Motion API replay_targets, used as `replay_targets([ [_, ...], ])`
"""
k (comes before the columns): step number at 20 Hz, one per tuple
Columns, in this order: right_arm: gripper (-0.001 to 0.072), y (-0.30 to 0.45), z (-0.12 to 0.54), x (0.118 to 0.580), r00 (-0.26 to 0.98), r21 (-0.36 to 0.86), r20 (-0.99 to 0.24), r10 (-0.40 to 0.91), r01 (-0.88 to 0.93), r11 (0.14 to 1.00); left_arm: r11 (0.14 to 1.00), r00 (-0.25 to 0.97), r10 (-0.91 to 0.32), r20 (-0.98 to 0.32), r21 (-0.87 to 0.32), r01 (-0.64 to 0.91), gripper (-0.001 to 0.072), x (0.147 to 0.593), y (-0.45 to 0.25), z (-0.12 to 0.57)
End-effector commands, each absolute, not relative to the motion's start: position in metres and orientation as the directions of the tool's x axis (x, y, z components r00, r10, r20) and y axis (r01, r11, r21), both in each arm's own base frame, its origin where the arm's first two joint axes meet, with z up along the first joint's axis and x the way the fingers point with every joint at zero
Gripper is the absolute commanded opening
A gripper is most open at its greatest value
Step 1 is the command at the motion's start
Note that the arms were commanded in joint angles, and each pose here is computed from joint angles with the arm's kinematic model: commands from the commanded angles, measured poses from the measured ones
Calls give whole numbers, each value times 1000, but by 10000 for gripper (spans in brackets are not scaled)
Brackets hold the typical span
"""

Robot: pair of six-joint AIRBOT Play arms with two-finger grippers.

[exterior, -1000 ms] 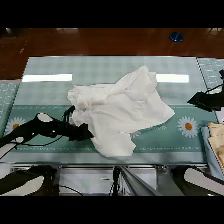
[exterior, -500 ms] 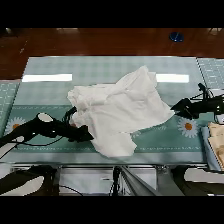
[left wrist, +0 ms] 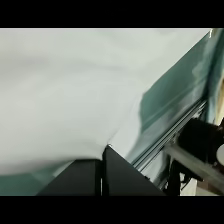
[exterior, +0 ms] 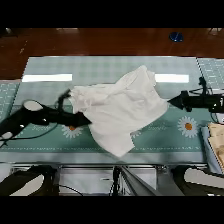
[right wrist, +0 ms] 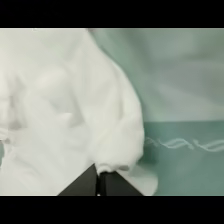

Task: Fold the shirts.

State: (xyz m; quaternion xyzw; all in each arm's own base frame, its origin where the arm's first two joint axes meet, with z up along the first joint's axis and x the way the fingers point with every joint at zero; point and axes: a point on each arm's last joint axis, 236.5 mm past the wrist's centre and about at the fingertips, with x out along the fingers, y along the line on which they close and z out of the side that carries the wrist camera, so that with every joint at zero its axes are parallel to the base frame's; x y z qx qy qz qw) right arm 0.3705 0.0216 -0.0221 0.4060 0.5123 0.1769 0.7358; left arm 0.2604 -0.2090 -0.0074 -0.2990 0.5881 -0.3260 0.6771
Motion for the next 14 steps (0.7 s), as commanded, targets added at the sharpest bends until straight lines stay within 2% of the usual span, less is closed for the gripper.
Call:
replay_targets([
  [1,18,40,117,388,572,791,-419,705,-152,593,611,426,-781,-457,-700,369,19,315,-172,156],
  [2,17,44,178,387,641,746,-341,688,-262,613,646,549,-746,-377,-613,456,19,319,-154,223],
  [4,17,51,301,371,772,593,-160,615,-423,686,729,723,-660,-205,-407,551,19,298,-127,344],
  [6,17,50,412,334,875,420,35,483,-452,787,808,819,-572,-42,-199,555,19,257,-114,438],
  [8,17,58,492,282,903,274,183,388,-426,862,863,863,-497,86,-54,502,19,215,-113,503],
  [11,17,68,549,215,929,146,247,277,-318,937,890,872,-451,189,23,455,19,164,-130,554],
  [14,17,73,558,169,963,88,199,182,-203,975,896,883,-442,155,27,444,19,124,-150,557],
])
